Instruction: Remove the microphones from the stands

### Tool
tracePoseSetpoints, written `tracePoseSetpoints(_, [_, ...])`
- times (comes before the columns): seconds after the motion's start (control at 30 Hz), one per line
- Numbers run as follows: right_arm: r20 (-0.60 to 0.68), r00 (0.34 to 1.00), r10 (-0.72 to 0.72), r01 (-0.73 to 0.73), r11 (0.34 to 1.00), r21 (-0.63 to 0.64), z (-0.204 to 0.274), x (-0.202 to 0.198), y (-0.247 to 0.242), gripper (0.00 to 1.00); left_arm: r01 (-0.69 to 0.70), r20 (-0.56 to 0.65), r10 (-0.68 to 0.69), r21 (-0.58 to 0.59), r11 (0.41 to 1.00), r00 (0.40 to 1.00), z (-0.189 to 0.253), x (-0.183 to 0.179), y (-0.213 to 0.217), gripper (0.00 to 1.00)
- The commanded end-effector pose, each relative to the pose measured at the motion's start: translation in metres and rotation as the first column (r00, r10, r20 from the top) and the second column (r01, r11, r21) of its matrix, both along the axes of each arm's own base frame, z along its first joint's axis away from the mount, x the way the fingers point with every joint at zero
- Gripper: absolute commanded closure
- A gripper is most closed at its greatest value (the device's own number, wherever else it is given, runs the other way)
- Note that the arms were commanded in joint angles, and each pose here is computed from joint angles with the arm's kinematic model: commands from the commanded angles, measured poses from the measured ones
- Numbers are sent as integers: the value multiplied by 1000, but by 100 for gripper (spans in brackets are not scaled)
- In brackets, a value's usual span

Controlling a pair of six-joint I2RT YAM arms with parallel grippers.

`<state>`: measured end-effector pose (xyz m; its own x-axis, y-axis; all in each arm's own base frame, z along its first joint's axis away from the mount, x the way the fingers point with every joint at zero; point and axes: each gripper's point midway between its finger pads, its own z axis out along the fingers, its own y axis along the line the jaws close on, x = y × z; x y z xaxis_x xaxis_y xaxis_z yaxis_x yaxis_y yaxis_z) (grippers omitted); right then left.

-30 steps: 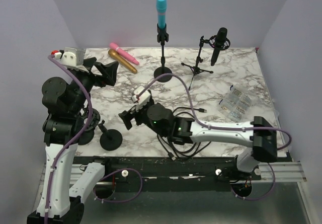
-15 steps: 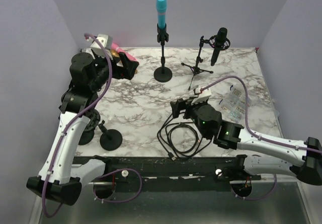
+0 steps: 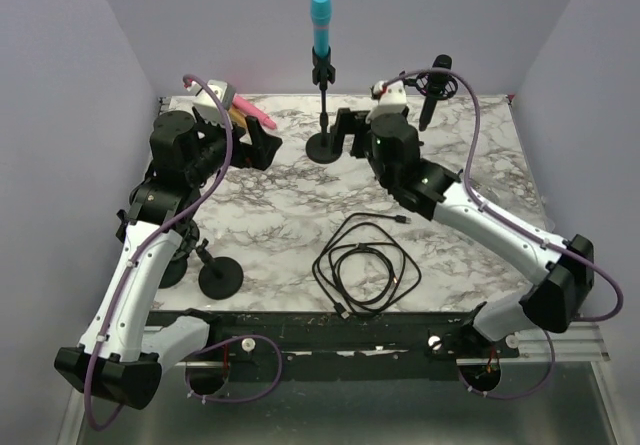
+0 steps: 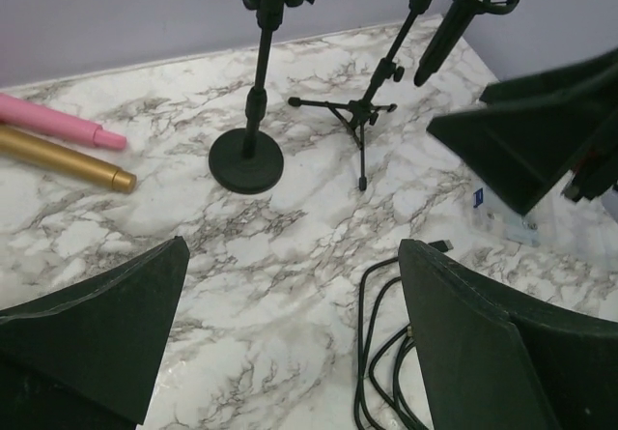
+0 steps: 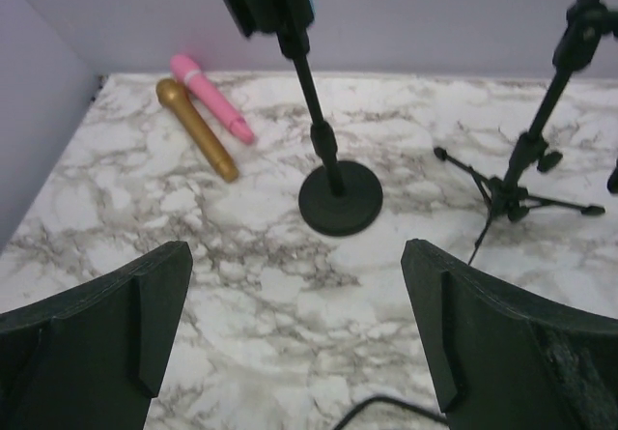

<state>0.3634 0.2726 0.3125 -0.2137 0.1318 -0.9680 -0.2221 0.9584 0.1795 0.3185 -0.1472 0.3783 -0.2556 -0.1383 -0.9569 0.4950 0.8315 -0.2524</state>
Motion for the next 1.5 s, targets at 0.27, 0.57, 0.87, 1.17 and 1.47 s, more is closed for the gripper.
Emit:
tracePoseSetpoints(0.27, [33,998,61,-61,998,12,67,108,47,0,26,34,-26,-10,1000,999,1,-5,-3,6])
tracePoseSetpoints(0.57, [58,998,24,-21,998,-55,56,157,66,0,41,22,-39,-81,996,999,7,-6,3,6])
tracePoseSetpoints(0.87, [97,995,-21,32,994,-106,38,181,71,0,19,19,-17,-115,993,1000,9,-3,14,6])
tracePoseSetpoints(1.17, [127,990,-61,79,986,-149,31,190,66,6,10,23,-7,-111,994,1000,8,-2,16,6])
tracePoseSetpoints(1.47, [124,991,-49,69,985,-161,23,192,69,31,5,12,-4,-107,994,1000,4,1,16,6])
